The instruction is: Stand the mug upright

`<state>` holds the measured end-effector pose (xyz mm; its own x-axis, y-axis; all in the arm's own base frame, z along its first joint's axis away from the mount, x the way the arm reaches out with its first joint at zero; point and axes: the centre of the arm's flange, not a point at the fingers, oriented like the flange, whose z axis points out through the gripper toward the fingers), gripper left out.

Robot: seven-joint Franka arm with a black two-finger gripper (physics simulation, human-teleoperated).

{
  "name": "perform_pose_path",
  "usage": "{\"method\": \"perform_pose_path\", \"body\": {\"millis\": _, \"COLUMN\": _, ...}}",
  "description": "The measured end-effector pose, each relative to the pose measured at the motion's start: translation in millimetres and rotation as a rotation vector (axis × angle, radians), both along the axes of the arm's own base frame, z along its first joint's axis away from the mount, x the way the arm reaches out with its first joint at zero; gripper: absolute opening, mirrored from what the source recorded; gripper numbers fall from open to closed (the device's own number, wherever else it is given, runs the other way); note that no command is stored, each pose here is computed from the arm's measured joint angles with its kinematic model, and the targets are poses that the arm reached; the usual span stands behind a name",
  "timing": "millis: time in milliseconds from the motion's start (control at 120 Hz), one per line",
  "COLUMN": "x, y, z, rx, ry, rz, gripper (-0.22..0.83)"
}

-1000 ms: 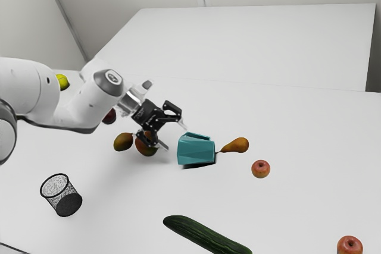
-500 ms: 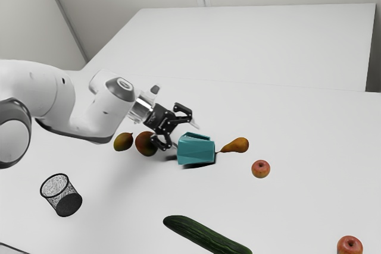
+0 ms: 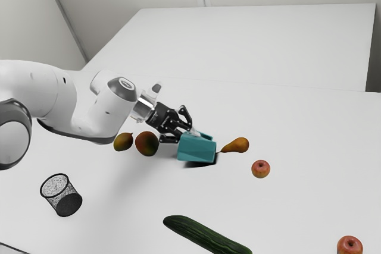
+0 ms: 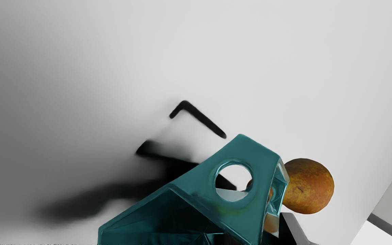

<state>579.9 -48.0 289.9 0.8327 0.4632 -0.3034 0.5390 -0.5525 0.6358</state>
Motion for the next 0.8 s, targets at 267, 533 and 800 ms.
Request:
{"method": "perform_pose_path", "body": {"millis": 267, "x": -1.7, "y": -5.8, "z": 15.4, "rx": -0.006, "ry": -0.024, "rz": -0.01, "gripper": -0.14}}
{"method": "perform_pose_path", "body": {"millis": 533, "x": -3.2, "y": -8.2, "z": 51.2, "rx": 0.033, "ry": -0.077, "rz": -0.065, "gripper": -0.17}}
{"method": "perform_pose_path", "body": {"millis": 800, "x": -8.9, "y": -11.4, "z": 82.2, "rx": 0.243, "ry": -0.097, "rz": -0.234, "gripper": -0.17}}
